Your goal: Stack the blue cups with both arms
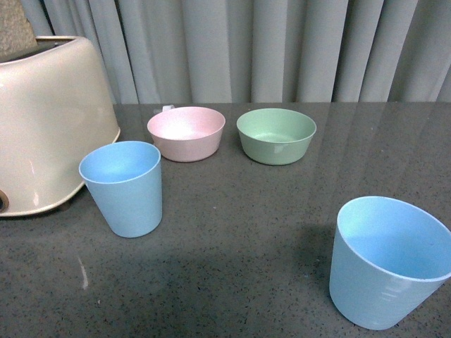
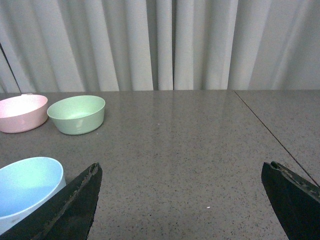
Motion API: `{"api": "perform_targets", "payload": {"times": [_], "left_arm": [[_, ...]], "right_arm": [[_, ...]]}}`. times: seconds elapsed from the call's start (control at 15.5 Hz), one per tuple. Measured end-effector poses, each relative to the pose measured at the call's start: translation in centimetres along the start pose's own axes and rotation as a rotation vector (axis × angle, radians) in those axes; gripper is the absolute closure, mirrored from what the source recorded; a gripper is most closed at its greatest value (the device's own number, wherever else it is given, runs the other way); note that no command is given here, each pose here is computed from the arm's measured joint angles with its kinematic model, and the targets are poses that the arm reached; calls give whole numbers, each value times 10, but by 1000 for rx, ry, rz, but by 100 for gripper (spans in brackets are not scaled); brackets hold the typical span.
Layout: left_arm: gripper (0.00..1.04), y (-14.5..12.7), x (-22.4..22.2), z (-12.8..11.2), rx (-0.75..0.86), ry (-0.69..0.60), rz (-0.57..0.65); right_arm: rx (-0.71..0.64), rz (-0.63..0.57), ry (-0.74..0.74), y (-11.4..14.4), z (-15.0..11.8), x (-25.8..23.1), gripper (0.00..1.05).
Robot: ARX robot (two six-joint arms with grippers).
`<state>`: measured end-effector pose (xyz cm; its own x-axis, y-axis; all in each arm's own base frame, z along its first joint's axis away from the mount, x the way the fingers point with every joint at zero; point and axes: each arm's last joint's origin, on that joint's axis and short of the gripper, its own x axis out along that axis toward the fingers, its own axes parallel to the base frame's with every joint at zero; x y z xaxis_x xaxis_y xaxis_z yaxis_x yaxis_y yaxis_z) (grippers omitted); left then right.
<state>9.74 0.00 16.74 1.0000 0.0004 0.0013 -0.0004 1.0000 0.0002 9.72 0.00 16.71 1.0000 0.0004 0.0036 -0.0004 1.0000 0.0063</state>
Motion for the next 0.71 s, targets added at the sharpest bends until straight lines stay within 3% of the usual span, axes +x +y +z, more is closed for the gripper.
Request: {"api": "perform_targets", "payload": {"times": [0.71], "left_arm": [[7, 0, 0, 0, 0, 0, 0]], "right_arm": [[0, 0, 0, 0, 0, 0, 7]]}}
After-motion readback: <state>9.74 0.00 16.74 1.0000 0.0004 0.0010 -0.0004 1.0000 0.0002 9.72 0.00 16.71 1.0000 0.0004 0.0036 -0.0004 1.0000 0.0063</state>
